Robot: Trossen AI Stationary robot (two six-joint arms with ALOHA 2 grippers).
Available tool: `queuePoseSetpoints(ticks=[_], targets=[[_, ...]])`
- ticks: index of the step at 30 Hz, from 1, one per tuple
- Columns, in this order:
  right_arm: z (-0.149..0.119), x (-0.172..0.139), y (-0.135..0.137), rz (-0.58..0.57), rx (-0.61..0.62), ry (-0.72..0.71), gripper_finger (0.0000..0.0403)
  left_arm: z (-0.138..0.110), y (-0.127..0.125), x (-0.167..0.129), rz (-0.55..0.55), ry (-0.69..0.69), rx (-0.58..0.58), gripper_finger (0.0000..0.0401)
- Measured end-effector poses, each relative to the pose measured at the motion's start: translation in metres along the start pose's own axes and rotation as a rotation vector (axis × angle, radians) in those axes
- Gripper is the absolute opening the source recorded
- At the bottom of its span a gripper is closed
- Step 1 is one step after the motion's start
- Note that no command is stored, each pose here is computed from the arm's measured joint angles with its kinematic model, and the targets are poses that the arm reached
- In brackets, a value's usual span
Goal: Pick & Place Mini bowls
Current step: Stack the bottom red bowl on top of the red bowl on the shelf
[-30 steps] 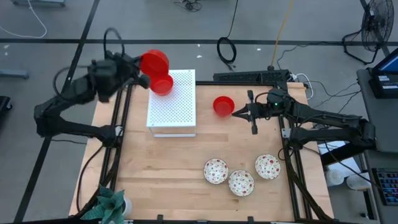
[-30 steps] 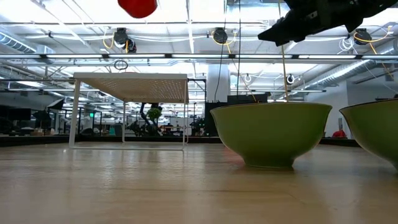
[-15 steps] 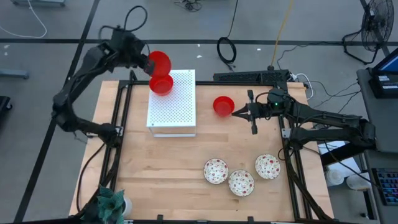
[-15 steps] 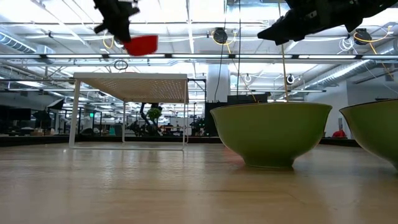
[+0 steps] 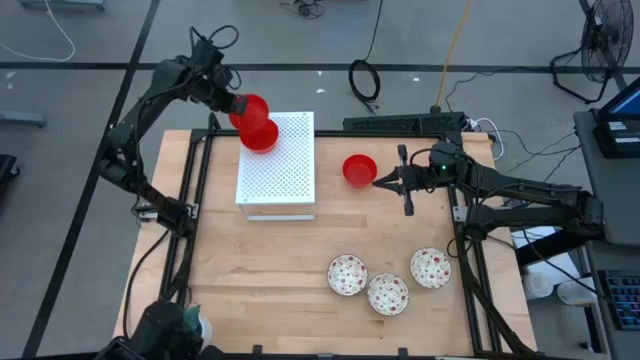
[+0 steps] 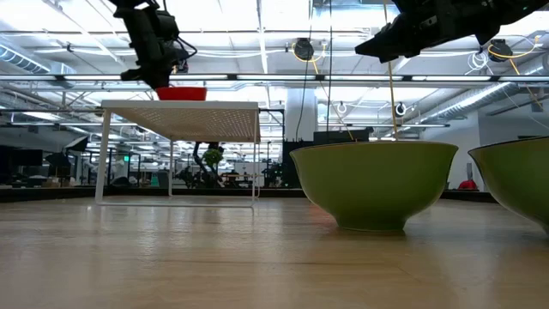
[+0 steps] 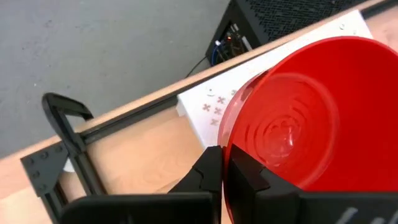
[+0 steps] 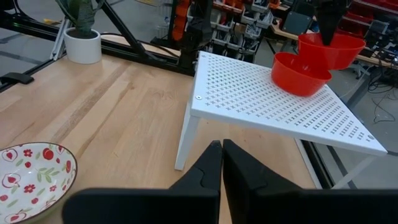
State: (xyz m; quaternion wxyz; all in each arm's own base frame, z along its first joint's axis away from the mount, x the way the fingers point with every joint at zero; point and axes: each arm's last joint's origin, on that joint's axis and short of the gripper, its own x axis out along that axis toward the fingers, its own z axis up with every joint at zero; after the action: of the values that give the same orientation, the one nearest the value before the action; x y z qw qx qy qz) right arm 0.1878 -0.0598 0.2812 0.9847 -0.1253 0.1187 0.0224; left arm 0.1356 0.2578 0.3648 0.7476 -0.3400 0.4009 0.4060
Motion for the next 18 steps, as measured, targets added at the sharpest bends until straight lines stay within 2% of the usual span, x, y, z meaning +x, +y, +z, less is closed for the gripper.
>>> queuePoseSetpoints(ticks=[9,18], targets=[[0.000,0.000,0.000,0.000,0.000,0.000,0.0001,-0.004,-0.007,-0.001,-0.032,0.029,0.016,0.0004],[0.000,0.000,0.000,0.000,0.000,0.001,0.0000,-0.008,-0.024,0.001,-0.055,0.057,0.077,0.0005]])
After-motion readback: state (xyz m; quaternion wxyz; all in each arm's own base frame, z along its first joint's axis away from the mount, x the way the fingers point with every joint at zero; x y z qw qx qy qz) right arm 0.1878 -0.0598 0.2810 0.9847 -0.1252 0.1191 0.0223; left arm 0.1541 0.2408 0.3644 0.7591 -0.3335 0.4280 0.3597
